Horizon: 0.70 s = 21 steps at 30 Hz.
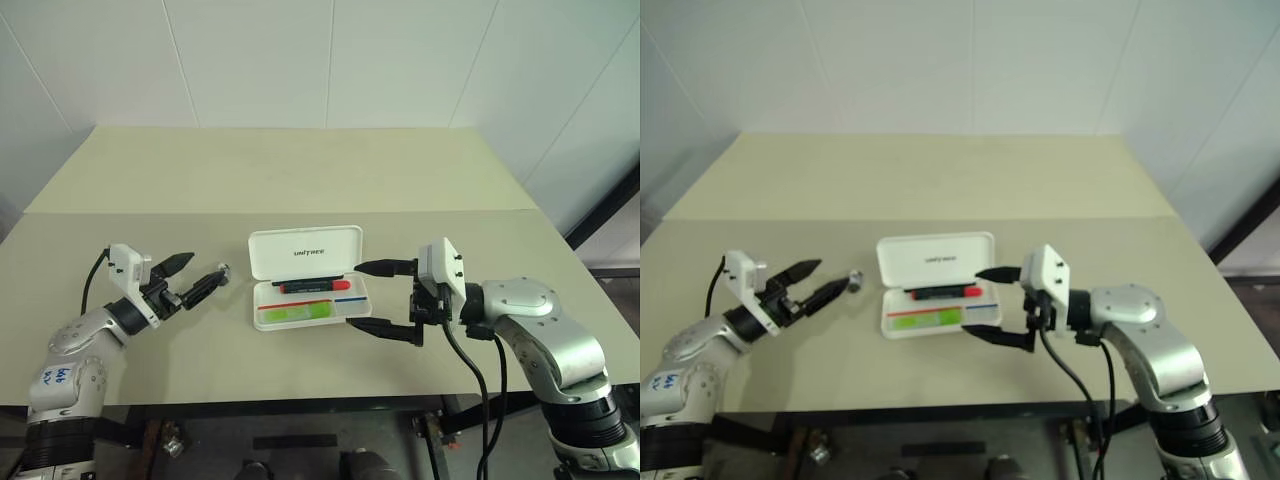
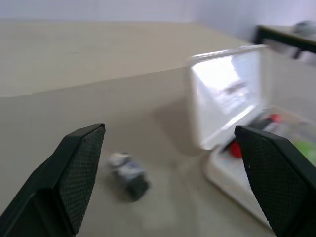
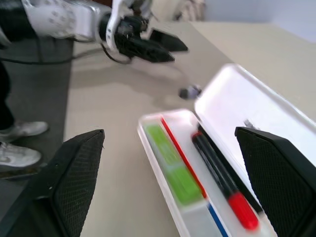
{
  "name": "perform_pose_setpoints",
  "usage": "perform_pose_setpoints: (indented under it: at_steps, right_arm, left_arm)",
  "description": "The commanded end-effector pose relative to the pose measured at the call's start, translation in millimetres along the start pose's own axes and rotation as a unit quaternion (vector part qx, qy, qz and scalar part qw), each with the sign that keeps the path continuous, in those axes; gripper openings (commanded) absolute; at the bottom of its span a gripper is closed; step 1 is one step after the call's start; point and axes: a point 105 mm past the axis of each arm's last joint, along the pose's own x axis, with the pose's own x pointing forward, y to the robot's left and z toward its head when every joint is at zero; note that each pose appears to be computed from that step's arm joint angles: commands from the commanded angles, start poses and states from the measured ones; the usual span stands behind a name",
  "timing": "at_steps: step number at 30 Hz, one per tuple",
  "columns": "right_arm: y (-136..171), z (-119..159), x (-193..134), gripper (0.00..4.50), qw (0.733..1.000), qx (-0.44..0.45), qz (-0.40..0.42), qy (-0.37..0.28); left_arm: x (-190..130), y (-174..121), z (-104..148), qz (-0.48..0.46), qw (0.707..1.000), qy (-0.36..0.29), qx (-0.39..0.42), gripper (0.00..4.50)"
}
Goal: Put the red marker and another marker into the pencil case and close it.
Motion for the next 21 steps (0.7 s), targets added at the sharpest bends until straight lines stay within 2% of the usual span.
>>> perform_pose_setpoints:
  at_steps: [1,7,10,15,21]
  right_arm:
    - [-8,7,-9,4.48,0.999,-0.017,-0.029,-0.004]
    - [-14,8,-11,4.48,0.999,-0.021,-0.048,-0.003]
    - [-16,8,-13,4.48,0.998,-0.022,-0.055,-0.003]
    - [-18,7,-18,4.48,0.998,-0.022,-0.063,0.002]
    - [-21,7,-23,4.48,0.997,-0.023,-0.074,0.009]
  left_arm:
    - [10,4,3,0.032,0.999,-0.005,-0.002,4.50]
    - [32,-2,-20,0.055,0.996,0.063,0.006,4.50]
    - [38,-4,-24,0.068,0.995,0.075,-0.001,4.50]
    - [40,-6,-36,0.081,0.990,0.111,-0.004,4.50]
    - [33,5,-53,0.129,0.974,0.187,-0.006,4.50]
